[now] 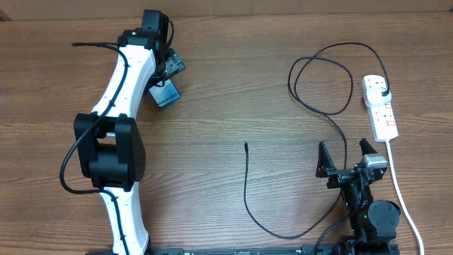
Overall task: Plug charger to phone and switch on socket
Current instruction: 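Lower the left gripper over the phone's bottom edge, then descend the left gripper and close it on the phone's bottom end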
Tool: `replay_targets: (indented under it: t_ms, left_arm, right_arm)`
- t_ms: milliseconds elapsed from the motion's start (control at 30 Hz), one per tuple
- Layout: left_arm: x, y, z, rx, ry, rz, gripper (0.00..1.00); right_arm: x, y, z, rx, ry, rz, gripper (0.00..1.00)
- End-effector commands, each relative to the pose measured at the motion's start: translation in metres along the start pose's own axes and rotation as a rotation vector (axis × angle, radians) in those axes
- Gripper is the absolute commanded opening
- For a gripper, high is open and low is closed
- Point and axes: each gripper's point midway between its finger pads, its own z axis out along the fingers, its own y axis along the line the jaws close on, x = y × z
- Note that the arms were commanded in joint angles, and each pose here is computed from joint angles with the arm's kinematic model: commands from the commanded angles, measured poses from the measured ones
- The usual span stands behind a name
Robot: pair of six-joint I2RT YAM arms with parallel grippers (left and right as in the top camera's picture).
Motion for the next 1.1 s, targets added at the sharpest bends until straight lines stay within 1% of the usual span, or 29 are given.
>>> replay_targets:
  t_ms: [0, 267, 433, 600, 833, 1000, 1067]
  left_arm:
    - [-0.001, 0.000, 0.001, -0.009, 0.000, 0.001, 1.00]
    - [-0.001, 0.001, 0.001, -0.012, -0.004, 0.026, 1.00]
    - [-0.011, 0.009, 0.000, -0.057, -0.054, 0.023, 1.00]
    - [-0.021, 0.012, 0.002, -0.039, -0.066, -0.005, 1.00]
    - [-0.031, 0.016, 0.007, 0.010, -0.041, -0.041, 1.00]
    - [-0.028, 0.005, 0.022, 0.086, 0.008, 0.019, 1.00]
    - [-0.024, 0.007, 0.030, 0.072, 0.024, 0.028, 1.00]
  right_arm:
    - [0.002, 0.001, 0.000, -0.005, -0.002, -0.004, 1.00]
    - [0.002, 0.001, 0.000, -0.005, -0.002, -0.004, 1.00]
    - [0.002, 0.001, 0.000, -0.005, -0.002, -0.004, 1.00]
    - [0.002, 0.001, 0.000, -0.005, -0.002, -0.004, 1.00]
    - [0.002, 0.001, 0.000, -0.005, -0.002, -0.004, 1.00]
    - [0.002, 0.001, 0.000, -0.005, -0.002, -0.004, 1.00]
    - [0.002, 0.001, 0.000, -0.005, -0.002, -0.004, 1.00]
